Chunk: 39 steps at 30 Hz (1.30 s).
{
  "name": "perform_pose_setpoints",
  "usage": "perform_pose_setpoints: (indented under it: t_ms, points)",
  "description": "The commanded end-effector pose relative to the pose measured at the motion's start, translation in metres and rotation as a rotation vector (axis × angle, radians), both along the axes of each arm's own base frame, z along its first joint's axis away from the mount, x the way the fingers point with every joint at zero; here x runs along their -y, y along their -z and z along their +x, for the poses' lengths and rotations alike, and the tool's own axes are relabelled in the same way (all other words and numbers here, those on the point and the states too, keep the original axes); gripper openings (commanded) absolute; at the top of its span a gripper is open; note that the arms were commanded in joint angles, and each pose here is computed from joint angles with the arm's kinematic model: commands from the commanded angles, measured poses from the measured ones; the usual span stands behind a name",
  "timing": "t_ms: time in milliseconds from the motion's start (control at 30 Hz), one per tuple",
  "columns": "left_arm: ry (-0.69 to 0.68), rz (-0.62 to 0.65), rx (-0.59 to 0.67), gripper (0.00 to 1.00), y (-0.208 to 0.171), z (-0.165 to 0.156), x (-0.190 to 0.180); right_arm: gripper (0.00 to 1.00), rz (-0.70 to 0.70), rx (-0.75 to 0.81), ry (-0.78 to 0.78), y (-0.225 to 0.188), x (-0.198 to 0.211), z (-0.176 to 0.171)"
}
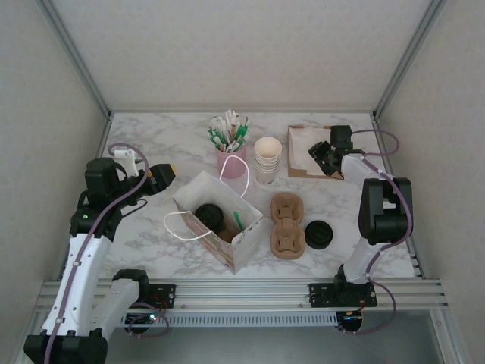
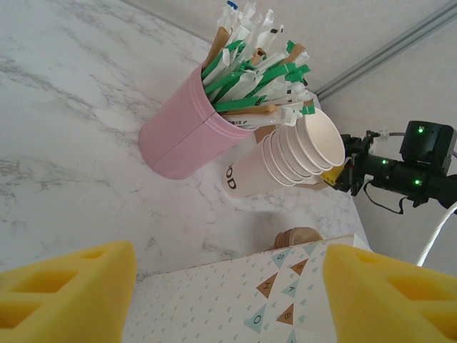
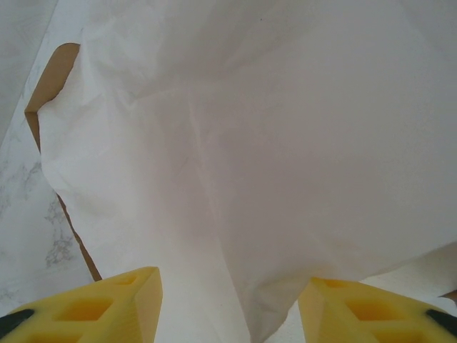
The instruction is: Pack the takeout coffee
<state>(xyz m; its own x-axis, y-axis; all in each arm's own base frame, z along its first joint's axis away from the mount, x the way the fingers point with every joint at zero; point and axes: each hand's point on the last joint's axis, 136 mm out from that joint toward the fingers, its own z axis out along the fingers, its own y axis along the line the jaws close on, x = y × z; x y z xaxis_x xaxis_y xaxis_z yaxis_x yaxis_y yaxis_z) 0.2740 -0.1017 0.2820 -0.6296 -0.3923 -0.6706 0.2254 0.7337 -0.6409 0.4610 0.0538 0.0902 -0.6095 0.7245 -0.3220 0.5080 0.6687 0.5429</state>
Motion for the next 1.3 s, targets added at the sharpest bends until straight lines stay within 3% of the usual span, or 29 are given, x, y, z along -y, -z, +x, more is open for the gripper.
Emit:
perform_pose_setpoints:
  t_ms: [0, 333, 867, 1267]
  points:
    - [-0.001, 0.003, 0.003, 0.70, -0.003, -0.001, 0.000, 0.56, -0.031, -0.052, 0.028, 0.003, 0.004, -0.010]
    - [-0.001, 0.001, 0.005, 0.70, -0.003, -0.001, 0.000, 0.60, -0.055, -0.093, 0.027, 0.006, 0.002, -0.019]
    - [0.000, 0.003, 0.004, 0.70, -0.003, -0.001, 0.000, 0.59, -0.018, -0.083, 0.032, 0.020, -0.004, -0.001]
    - [-0.001, 0.002, 0.002, 0.70, -0.003, -0.001, 0.000, 0.52, -0.002, 0.011, 0.063, 0.008, -0.002, 0.010]
